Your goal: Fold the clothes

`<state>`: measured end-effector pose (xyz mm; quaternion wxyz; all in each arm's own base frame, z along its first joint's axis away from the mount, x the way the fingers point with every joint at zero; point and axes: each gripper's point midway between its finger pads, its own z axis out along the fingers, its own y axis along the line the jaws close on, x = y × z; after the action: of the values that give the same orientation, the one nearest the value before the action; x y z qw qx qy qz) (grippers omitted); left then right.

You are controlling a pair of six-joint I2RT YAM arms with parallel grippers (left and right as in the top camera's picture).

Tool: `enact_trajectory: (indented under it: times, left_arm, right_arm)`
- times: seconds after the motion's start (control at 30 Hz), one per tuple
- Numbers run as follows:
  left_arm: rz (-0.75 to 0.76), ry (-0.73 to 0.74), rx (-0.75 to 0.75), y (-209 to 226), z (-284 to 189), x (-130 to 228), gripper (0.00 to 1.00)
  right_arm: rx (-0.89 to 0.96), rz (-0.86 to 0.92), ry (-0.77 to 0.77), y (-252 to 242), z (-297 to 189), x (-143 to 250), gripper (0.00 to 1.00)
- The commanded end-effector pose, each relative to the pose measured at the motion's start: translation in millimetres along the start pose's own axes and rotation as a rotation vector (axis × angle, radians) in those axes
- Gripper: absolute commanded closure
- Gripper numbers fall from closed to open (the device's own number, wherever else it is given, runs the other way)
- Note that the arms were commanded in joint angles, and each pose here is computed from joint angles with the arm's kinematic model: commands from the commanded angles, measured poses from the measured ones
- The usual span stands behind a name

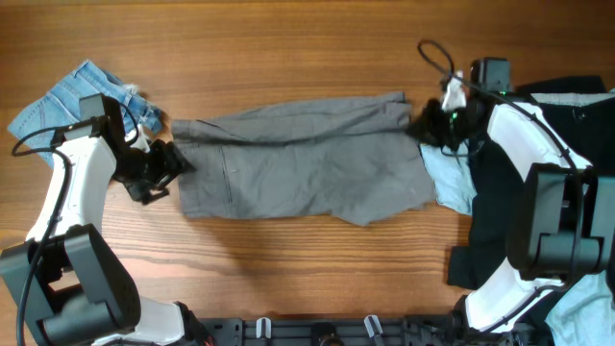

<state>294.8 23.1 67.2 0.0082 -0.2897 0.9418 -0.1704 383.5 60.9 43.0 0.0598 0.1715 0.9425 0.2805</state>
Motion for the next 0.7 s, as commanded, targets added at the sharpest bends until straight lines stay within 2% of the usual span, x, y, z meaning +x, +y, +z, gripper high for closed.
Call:
enact_trajectory:
  times: [0.0,0.13,0.23,0.3,0.37,0.43,0.53,0.6,0.67]
  left_arm:
    - [0.026,0.0,0.014,-4,-1,0,0.96]
    - [0.027,-0.002,0.02,-5,-1,-1,0.96]
    - [0.028,0.007,0.057,-12,-1,0,0.96]
    - [0.03,0.015,0.086,-17,-2,2,0.88]
    - [0.048,0.018,0.095,-23,0,3,0.76]
    - [0.113,0.015,0.097,-31,3,6,0.76]
    - [0.221,-0.001,0.091,-51,10,9,0.96]
    - [0.273,-0.035,0.077,-60,14,5,0.96]
    - [0.374,-0.064,0.086,-78,23,3,0.96]
  right_arm:
    - [0.121,-0.021,-0.012,-21,4,10,0.96]
    - [0.015,-0.003,-0.099,-2,33,-2,0.95]
    - [-0.204,-0.214,-0.309,63,41,-49,0.96]
    - [-0.414,-0.292,-0.391,114,15,-67,0.96]
    - [-0.601,-0.347,-0.409,156,-34,-78,0.96]
    - [-0.578,-0.343,-0.409,155,-54,-81,0.96]
    - [-0.434,-0.261,-0.29,123,-45,-54,0.95]
    - [-0.36,-0.23,-0.189,105,-30,-30,0.95]
    - [-0.182,-0.151,-0.052,71,-9,6,0.92]
